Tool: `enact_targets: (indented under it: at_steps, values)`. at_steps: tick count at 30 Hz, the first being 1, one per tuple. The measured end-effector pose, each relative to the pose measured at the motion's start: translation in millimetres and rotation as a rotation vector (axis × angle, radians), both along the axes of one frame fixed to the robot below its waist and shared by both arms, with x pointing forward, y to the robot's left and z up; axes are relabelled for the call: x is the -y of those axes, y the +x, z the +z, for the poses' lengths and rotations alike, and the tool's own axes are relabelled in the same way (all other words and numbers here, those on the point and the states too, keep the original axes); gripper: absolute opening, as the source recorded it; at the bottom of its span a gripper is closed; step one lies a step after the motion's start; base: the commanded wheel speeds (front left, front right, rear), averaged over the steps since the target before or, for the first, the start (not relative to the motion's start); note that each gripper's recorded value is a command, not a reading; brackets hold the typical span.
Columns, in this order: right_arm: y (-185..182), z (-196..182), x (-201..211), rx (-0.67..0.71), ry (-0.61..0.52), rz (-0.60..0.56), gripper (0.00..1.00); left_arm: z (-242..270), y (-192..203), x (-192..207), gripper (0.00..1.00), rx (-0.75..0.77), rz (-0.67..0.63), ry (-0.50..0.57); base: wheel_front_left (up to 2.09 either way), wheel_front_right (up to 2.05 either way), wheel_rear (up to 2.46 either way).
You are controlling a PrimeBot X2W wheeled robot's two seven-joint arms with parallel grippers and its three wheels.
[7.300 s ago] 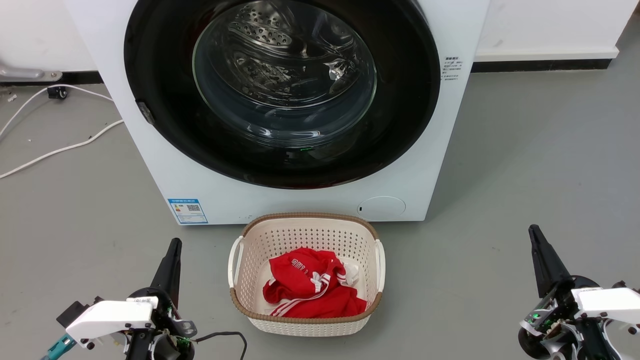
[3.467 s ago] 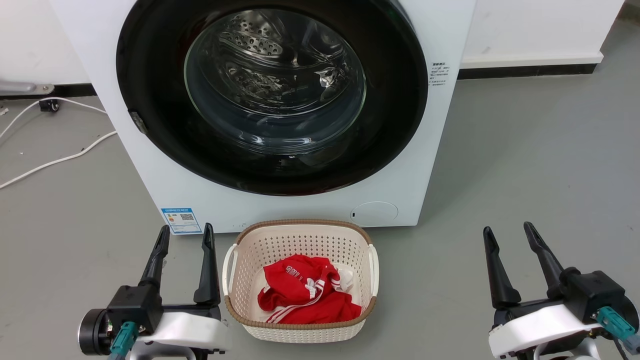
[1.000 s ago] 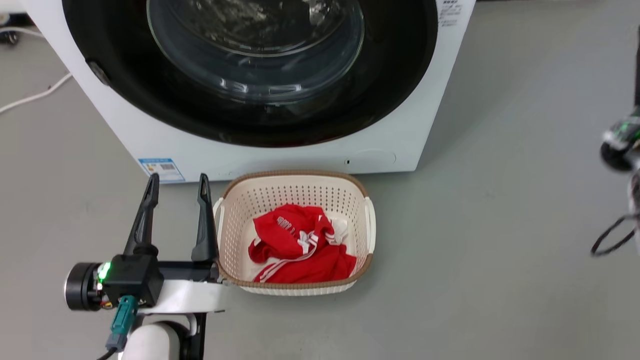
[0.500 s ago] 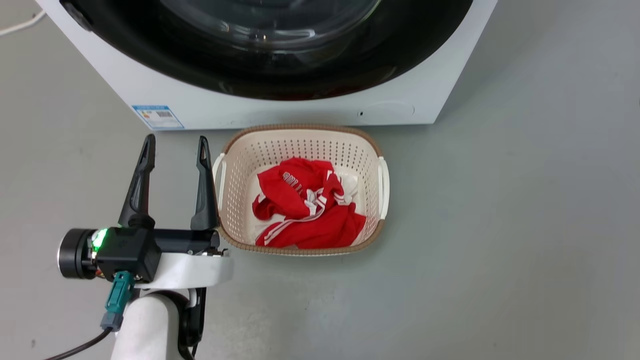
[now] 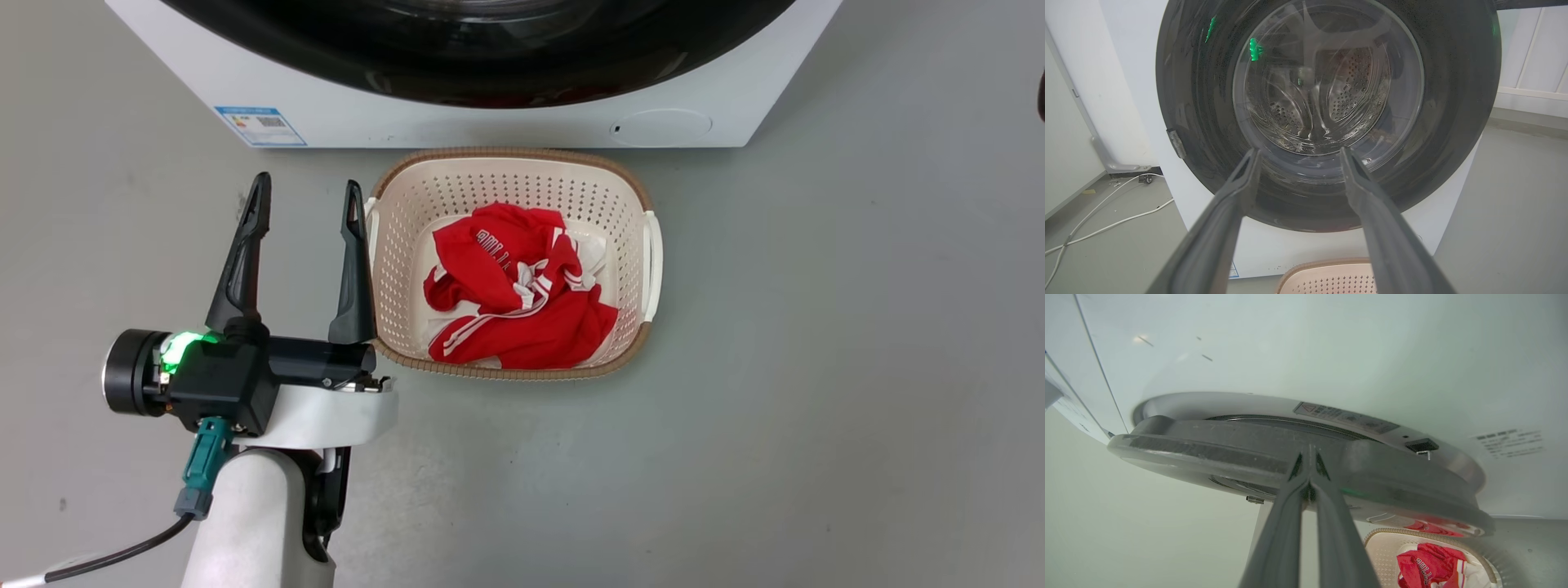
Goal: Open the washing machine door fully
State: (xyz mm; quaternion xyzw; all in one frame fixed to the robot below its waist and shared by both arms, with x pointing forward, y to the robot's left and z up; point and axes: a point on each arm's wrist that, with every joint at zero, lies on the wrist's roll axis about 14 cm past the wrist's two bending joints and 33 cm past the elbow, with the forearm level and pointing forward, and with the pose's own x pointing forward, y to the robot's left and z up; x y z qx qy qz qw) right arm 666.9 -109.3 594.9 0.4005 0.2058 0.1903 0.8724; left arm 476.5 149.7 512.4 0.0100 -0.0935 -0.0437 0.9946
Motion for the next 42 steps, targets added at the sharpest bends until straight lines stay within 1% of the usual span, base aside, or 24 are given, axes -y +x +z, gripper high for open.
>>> enact_targets:
  at_steps: [8, 12, 16, 20, 29, 35, 42]
  values:
    - [10.1, -14.7, -9.1, -0.031, -0.011, 0.032, 0.0, -12.5, 3.0, -2.5, 1.0, -0.028, 0.007, 0.005, 0.0, 0.0, 0.0]
    - [10.1, -17.0, -12.4, -0.053, 0.021, 0.051, 0.0, -13.1, 5.5, -1.4, 1.0, -0.027, 0.006, 0.005, 0.0, 0.0, 0.0]
    - [4.4, -10.3, -19.9, -0.058, 0.049, 0.089, 0.0, -10.5, 4.5, 0.4, 1.0, -0.024, 0.004, -0.003, 0.0, 0.0, 0.0]
    - [-9.3, -9.5, -25.3, -0.077, 0.078, 0.135, 0.0, -3.2, 1.6, 1.4, 1.0, -0.012, 0.003, -0.011, 0.0, 0.0, 0.0]
    - [-55.4, -3.7, -42.0, -0.104, 0.12, 0.258, 0.0, 14.0, -13.0, 2.8, 1.0, 0.015, -0.001, -0.012, 0.0, 0.0, 0.0]
    - [-103.2, -5.6, -66.1, -0.146, 0.148, 0.363, 0.0, 24.5, -34.3, 1.5, 1.0, 0.023, 0.001, -0.013, 0.0, 0.0, 0.0]
    - [-162.5, 2.7, -95.0, -0.171, 0.201, 0.491, 0.0, 37.2, -64.9, 0.7, 1.0, 0.04, -0.002, -0.014, 0.0, 0.0, 0.0]
